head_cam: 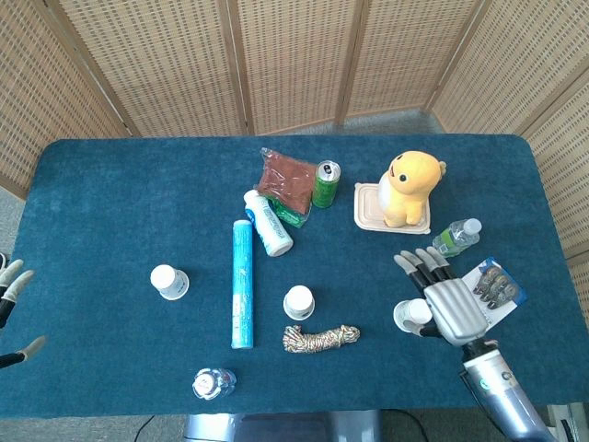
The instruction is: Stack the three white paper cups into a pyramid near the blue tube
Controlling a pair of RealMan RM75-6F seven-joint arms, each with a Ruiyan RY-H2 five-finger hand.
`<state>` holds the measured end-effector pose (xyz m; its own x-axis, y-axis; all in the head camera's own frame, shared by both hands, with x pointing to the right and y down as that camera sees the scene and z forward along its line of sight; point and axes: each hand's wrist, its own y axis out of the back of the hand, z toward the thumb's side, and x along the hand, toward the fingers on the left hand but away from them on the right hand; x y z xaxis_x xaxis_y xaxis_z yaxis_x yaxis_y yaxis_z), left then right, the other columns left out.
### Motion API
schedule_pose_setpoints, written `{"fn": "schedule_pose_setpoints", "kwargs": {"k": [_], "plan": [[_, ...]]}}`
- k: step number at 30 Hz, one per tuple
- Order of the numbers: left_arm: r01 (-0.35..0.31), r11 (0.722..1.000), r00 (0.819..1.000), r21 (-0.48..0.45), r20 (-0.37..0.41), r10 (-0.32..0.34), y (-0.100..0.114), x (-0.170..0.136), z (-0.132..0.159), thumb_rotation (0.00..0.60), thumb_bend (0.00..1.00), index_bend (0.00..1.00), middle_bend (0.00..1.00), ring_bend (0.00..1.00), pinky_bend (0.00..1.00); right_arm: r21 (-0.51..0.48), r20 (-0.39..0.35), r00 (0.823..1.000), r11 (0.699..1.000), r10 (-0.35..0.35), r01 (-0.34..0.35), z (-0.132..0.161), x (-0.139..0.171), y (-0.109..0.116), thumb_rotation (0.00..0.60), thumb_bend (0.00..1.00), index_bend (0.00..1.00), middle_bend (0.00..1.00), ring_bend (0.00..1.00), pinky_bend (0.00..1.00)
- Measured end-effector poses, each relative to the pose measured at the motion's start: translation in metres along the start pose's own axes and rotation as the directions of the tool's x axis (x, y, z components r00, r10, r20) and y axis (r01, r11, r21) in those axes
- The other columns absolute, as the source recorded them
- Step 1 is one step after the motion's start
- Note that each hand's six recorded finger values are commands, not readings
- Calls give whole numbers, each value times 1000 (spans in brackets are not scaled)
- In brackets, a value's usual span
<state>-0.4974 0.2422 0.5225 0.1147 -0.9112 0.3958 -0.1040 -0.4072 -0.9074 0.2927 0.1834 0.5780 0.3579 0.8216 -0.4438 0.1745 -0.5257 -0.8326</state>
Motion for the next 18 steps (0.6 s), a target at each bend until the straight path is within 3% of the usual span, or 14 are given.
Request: {"fn": "schedule_pose_setpoints", "kwargs": {"k": [9,18], "plan": [[-2,1000,1000,2,-14,2,1,1,-3,600,222,0,0,0,0,-9,-64,996,997,69,-70,19,-37,-13,600,106,0,0,0,0],[-1,1000,1000,5,-20,1,2,1,-4,600,221,0,0,0,0,-32,-152,976,986,157,-164,47,-53,-28,600,83,0,32,0,0]]}}
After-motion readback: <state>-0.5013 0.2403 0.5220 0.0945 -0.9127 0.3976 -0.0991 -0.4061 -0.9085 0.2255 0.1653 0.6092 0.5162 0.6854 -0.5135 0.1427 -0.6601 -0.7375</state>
